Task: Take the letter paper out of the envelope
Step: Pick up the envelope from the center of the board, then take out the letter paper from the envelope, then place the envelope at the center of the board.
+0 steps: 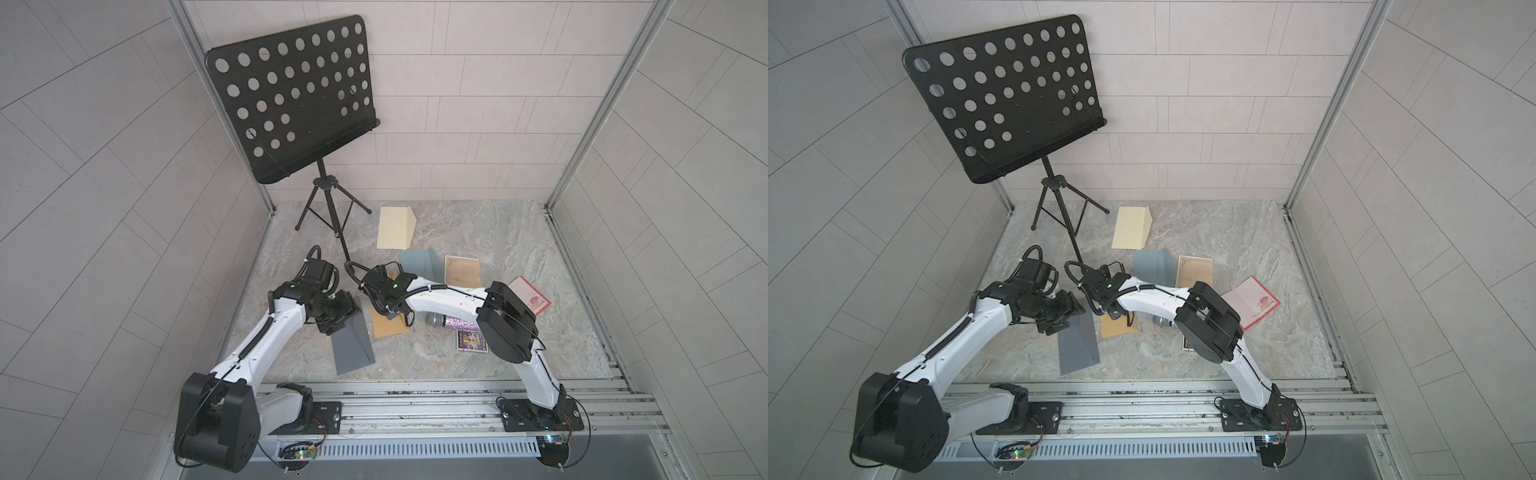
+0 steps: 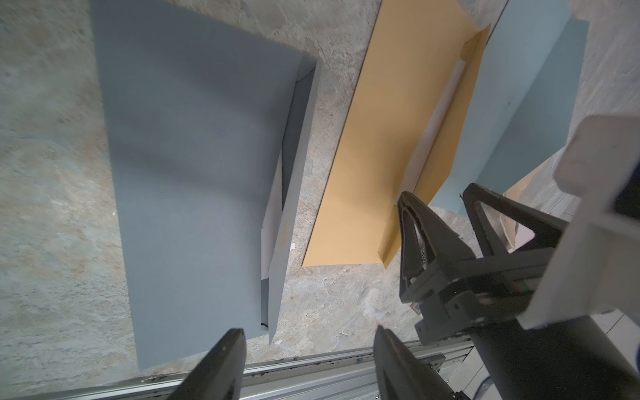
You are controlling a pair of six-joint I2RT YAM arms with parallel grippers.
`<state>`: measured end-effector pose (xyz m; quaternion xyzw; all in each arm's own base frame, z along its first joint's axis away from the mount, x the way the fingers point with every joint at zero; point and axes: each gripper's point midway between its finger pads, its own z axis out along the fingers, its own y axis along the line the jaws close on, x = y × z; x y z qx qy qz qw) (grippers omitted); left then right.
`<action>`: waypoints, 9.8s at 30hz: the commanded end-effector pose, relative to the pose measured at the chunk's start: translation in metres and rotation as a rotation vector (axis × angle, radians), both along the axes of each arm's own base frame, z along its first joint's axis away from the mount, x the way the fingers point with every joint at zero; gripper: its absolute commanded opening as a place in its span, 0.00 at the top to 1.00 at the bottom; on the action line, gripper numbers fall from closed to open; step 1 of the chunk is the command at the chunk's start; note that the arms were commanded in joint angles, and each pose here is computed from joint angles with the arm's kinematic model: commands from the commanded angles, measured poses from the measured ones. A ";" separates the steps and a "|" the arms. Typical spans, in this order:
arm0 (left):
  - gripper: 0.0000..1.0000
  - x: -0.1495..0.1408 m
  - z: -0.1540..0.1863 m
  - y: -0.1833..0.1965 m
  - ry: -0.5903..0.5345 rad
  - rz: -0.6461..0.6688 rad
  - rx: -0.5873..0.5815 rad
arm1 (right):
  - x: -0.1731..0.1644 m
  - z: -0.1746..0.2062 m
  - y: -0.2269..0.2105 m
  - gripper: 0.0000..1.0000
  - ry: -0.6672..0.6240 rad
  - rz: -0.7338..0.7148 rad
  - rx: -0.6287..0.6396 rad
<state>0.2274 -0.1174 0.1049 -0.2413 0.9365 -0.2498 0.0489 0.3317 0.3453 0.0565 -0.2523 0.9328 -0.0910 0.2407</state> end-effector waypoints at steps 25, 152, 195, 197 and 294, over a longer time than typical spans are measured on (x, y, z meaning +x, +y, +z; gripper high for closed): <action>0.36 0.033 0.039 -0.020 -0.071 0.012 -0.104 | 0.041 0.079 -0.020 1.00 0.006 -0.206 0.292; 1.00 0.106 0.211 -0.144 -0.415 -0.224 -0.176 | 0.016 0.311 -0.055 1.00 0.062 0.026 1.260; 0.54 0.103 0.178 -0.117 -0.358 -0.253 0.043 | -0.018 0.312 -0.041 1.00 0.067 0.065 1.130; 0.59 0.103 0.177 -0.115 -0.351 -0.256 0.057 | -0.021 0.311 -0.041 1.00 0.060 0.070 1.105; 1.00 0.015 0.186 -0.018 -0.503 0.022 0.017 | 0.065 0.024 -0.009 0.48 0.473 -0.227 0.885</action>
